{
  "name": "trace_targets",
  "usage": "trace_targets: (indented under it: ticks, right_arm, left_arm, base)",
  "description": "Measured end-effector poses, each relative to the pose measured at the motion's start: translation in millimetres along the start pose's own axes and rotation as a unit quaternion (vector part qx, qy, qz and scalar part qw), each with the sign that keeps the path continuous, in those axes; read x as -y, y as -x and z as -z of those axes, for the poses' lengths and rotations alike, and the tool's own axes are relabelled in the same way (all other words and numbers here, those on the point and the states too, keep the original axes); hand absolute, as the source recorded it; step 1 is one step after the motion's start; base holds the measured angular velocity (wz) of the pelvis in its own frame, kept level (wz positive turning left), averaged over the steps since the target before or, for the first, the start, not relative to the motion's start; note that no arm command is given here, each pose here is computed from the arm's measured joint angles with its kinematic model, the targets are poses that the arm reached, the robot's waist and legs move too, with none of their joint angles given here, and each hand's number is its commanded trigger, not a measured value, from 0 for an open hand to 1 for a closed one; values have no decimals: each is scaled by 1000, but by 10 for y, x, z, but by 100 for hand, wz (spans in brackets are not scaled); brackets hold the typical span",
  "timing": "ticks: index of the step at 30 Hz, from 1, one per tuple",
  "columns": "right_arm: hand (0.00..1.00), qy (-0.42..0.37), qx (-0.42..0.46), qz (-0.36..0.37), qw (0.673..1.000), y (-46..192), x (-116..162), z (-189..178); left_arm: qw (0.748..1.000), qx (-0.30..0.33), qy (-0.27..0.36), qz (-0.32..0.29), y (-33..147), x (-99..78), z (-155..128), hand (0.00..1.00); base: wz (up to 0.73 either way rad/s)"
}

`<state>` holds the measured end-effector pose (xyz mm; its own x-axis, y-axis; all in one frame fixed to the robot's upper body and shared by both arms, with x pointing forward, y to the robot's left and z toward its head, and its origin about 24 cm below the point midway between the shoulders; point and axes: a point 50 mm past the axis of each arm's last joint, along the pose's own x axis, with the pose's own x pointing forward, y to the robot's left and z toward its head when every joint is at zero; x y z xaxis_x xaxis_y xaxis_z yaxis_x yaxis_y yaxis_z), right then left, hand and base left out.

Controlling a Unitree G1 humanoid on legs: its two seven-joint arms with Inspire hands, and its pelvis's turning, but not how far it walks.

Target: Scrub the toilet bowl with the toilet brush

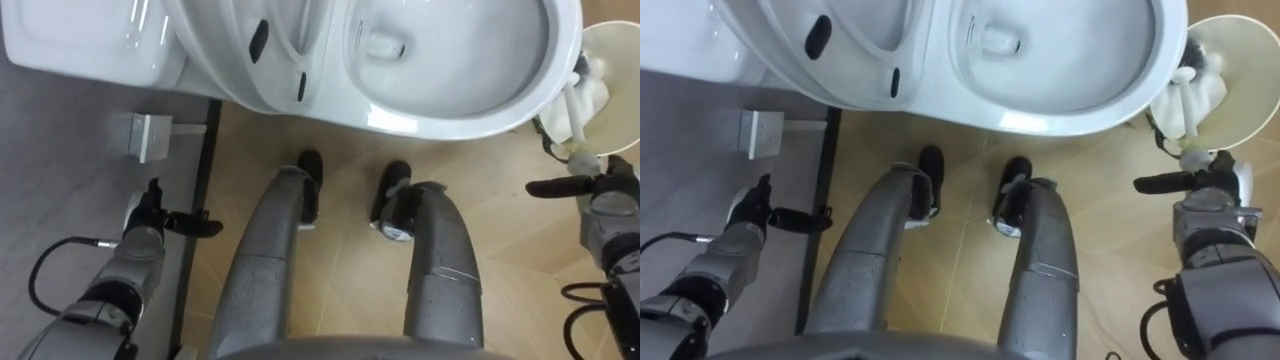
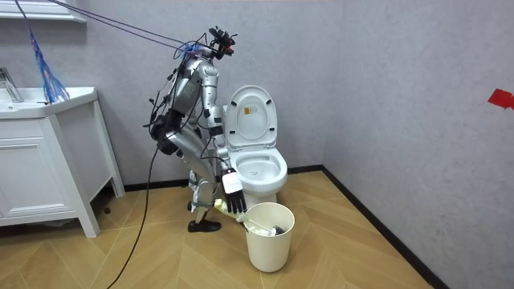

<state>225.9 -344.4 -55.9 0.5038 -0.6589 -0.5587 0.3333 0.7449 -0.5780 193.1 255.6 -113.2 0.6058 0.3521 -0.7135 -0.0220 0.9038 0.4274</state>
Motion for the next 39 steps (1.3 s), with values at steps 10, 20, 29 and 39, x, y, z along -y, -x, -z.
trace_targets:
  ticks: [10, 20, 29, 39]
  right_arm:
    - [0, 12, -10, -14, 1000, -2, 5, 63]
    - [0, 60, -24, -25, 998, 0, 5, 138]
    - [0, 78, -27, -23, 996, -5, 15, 114]
    - [0, 76, -27, -15, 997, -7, 19, 76]
  left_arm:
    - [1000, -8, -11, -8, 9, -49, 75, 0]
    - [999, -23, -25, -5, 12, -39, 107, 0]
    - [999, -32, -36, -1, 12, -35, 118, 0]
    - [999, -31, -39, -7, 5, -84, 114, 0]
  base:
    - [0]
    - [1]
    - [-1]
    - [0]
